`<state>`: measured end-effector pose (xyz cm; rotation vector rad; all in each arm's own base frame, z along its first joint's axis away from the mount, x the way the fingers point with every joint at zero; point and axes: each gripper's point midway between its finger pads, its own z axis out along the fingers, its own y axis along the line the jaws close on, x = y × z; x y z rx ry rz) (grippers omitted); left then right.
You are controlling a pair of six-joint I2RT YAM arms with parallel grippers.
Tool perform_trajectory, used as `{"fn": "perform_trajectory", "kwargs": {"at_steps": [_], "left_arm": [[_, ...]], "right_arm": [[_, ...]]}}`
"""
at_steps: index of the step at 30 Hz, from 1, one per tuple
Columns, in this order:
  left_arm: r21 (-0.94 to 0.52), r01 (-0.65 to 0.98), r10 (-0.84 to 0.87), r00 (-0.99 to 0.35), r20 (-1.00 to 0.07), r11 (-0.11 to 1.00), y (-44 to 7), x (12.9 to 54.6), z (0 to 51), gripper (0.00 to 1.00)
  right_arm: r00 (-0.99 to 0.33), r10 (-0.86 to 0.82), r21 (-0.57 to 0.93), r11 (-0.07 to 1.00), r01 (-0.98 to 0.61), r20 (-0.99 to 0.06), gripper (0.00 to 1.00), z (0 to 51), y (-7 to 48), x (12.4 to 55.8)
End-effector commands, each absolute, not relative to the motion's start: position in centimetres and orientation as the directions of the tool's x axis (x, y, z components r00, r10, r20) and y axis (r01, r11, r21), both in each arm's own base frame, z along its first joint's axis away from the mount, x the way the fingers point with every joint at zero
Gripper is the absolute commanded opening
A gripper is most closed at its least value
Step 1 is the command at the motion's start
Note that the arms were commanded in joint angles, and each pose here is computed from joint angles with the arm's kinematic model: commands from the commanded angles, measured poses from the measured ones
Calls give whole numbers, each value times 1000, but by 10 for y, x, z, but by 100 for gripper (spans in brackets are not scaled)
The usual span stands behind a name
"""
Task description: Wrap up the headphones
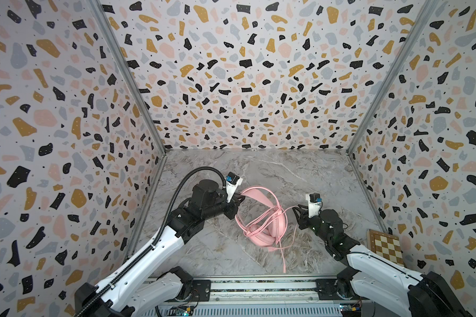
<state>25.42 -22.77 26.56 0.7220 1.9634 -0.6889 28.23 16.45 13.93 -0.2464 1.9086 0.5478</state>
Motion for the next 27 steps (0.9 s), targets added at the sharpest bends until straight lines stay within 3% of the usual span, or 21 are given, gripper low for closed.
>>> {"fn": "perform_trajectory", "kwargs": {"at_steps": [1, 15, 19, 27], "left_arm": [[-209, 756, 120, -355, -927, 621, -236, 251, 301, 0], [-317, 806, 14, -373, -928, 500, -252, 242, 326, 0], [-396, 787, -107, -395, -912, 473, -253, 247, 345, 0], [-600, 647, -481, -381, -790, 472, -222, 266, 384, 0]], "right_arm": [[-394, 98, 271, 870, -413, -914, 32, 146, 165, 286], [-419, 81, 298, 822, -485, -904, 23, 142, 182, 284], [-418, 87, 321, 784, -531, -904, 17, 145, 191, 280], [-408, 102, 339, 750, -567, -907, 19, 150, 198, 276]]}}
